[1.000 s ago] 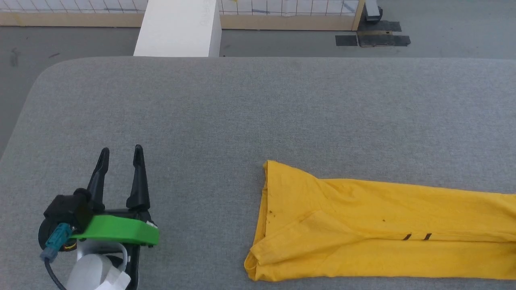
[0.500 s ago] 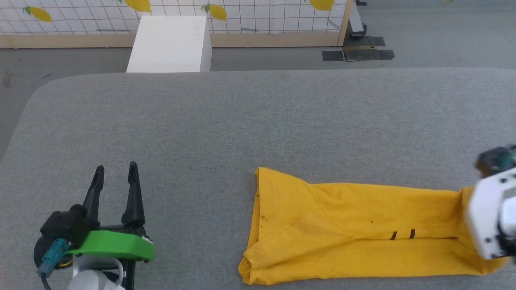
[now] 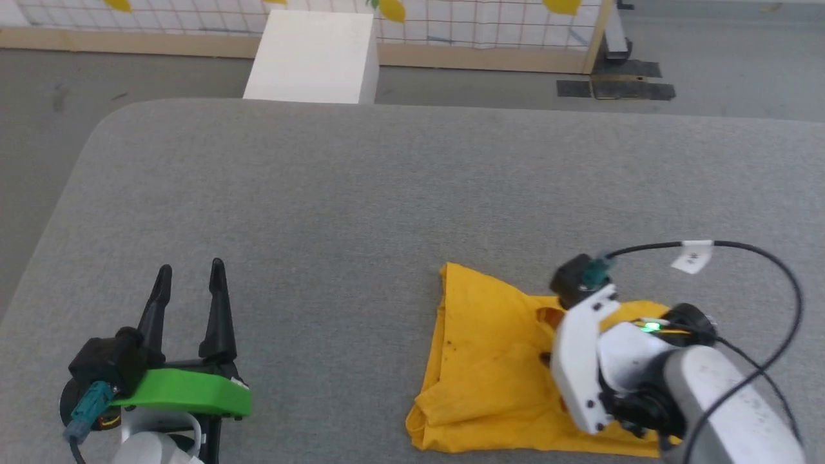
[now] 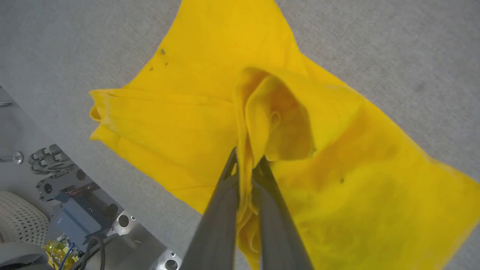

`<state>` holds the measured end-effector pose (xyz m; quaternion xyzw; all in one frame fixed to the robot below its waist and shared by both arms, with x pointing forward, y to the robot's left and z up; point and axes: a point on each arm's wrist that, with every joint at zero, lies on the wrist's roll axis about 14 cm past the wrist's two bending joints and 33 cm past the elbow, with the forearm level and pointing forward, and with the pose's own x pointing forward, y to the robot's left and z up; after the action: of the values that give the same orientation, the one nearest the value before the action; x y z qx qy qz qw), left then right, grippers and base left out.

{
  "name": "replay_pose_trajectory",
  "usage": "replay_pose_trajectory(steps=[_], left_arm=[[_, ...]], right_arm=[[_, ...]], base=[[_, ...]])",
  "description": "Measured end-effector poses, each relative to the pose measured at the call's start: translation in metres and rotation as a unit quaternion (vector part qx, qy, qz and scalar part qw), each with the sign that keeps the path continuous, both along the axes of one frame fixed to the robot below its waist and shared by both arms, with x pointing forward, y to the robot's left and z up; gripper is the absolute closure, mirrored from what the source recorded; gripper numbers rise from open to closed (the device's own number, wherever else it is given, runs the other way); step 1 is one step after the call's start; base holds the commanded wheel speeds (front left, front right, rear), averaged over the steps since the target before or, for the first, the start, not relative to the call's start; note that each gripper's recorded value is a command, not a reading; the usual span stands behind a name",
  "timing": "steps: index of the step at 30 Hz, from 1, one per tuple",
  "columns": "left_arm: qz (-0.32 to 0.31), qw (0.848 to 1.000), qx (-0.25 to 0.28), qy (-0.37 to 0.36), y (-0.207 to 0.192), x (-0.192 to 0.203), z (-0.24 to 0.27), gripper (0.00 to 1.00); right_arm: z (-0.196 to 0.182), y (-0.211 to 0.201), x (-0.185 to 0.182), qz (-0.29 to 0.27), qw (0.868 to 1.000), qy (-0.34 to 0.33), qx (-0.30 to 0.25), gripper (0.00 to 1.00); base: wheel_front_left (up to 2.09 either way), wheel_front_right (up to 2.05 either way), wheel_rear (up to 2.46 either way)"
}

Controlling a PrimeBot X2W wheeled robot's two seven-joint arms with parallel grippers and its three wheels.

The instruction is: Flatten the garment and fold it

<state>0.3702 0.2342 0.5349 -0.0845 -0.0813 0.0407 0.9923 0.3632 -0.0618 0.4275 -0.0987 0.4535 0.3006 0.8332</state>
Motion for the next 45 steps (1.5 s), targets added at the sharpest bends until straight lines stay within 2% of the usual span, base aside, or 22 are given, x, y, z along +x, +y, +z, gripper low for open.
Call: replay_pose_trajectory(steps=[1, 6, 12, 13, 14, 19, 23, 27, 31, 35, 40, 45], left_arm=[[0.007, 1.000, -0.001, 0.003, 0.004, -0.003, -0.002, 0.00], [0.022, 1.000, -0.005, 0.011, 0.013, -0.009, -0.007, 0.00], [0.040, 0.999, -0.009, 0.018, 0.023, -0.015, -0.011, 0.00], [0.042, 0.999, -0.009, 0.018, 0.024, -0.015, -0.011, 0.00], [0.042, 0.999, -0.009, 0.018, 0.024, -0.015, -0.011, 0.00], [0.036, 0.999, -0.010, 0.015, 0.021, -0.012, -0.010, 0.00], [0.019, 1.000, -0.012, 0.011, 0.010, -0.006, -0.007, 0.00], [-0.001, 1.000, -0.014, 0.005, -0.003, 0.001, -0.004, 0.00], [-0.022, 1.000, -0.015, -0.002, -0.017, 0.008, 0.000, 0.00], [-0.031, 0.999, -0.012, -0.010, -0.025, 0.014, 0.006, 0.00], [-0.043, 0.999, 0.013, -0.015, -0.034, 0.020, 0.009, 0.00], [-0.043, 0.999, 0.025, -0.010, -0.036, 0.022, 0.005, 0.00]], right_arm=[[-0.004, 0.020, 0.002, 0.017, 1.000, 0.001, 0.011, 1.00], [-0.010, 0.061, 0.005, 0.045, 0.998, 0.002, 0.041, 1.00], [-0.036, 0.076, 0.002, 0.053, 0.998, 0.021, 0.033, 0.98], [-0.038, 0.077, 0.002, 0.048, 0.998, 0.022, 0.037, 0.65], [-0.040, 0.078, 0.002, 0.044, 0.998, 0.022, 0.042, 0.00], [-0.026, 0.094, 0.000, 0.041, 0.995, 0.005, 0.088, 0.00], [0.014, 0.106, 0.008, 0.029, 0.986, -0.036, 0.161, 0.00], [0.044, 0.085, 0.025, 0.000, 0.980, -0.095, 0.177, 0.00], [0.062, 0.026, 0.045, -0.070, 0.973, -0.160, 0.153, 0.00], [0.059, -0.039, 0.045, -0.150, 0.965, -0.184, 0.108, 0.00], [0.024, -0.101, 0.019, -0.223, 0.964, -0.144, 0.035, 0.00], [-0.012, -0.109, -0.004, -0.239, 0.968, -0.080, 0.009, 0.00]], base=[[0.00, 0.00, 0.00], [0.00, 0.00, 0.00], [0.00, 0.00, 0.00], [0.00, 0.00, 0.00], [0.00, 0.00, 0.00], [0.00, 0.00, 0.00], [0.00, 0.00, 0.00], [0.00, 0.00, 0.00], [0.00, 0.00, 0.00], [0.00, 0.00, 0.00], [0.00, 0.00, 0.00], [0.00, 0.00, 0.00]])
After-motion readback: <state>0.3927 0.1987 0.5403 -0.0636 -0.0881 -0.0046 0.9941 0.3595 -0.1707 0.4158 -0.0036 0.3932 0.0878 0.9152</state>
